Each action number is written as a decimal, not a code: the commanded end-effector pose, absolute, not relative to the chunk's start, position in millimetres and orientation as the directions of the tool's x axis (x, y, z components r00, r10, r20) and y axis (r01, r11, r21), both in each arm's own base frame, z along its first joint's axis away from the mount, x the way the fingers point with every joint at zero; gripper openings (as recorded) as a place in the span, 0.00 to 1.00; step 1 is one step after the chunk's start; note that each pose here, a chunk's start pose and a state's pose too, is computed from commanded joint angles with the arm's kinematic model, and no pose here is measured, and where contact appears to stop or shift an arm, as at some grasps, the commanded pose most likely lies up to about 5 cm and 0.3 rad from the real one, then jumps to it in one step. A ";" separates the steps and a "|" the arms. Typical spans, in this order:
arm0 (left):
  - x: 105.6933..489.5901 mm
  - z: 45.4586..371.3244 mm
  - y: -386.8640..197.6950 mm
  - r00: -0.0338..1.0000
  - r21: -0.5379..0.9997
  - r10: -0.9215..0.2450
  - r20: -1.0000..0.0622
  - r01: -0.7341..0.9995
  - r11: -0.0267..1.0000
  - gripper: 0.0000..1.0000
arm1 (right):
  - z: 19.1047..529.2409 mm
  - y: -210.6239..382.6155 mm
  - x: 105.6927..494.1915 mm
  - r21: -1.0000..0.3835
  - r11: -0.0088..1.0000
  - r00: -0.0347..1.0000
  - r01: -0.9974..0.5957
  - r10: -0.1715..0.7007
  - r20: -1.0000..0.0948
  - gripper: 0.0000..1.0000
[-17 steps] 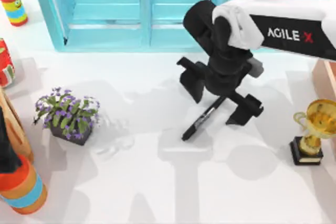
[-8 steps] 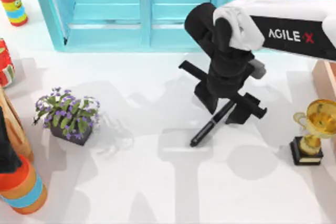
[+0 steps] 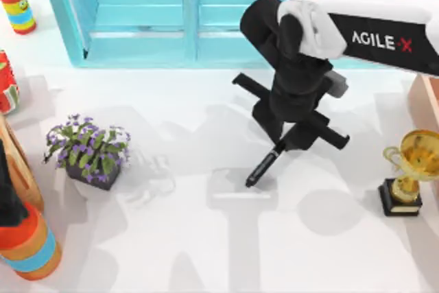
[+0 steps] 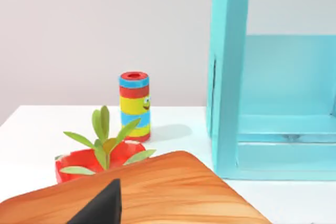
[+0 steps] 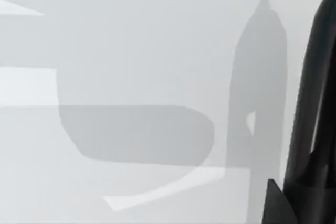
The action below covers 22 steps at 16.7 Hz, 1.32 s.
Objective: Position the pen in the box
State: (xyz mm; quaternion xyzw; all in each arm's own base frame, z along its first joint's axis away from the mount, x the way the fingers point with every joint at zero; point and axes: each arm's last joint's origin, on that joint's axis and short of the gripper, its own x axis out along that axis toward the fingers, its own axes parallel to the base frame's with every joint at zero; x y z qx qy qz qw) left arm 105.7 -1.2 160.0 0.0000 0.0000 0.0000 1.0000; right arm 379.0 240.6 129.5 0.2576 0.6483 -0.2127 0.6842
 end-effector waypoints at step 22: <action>105.7 160.0 -1.2 1.000 0.000 0.000 0.000 0.000 1.000 1.00 | 228.5 90.6 408.3 0.066 0.567 0.063 0.821 0.024 -0.998 0.00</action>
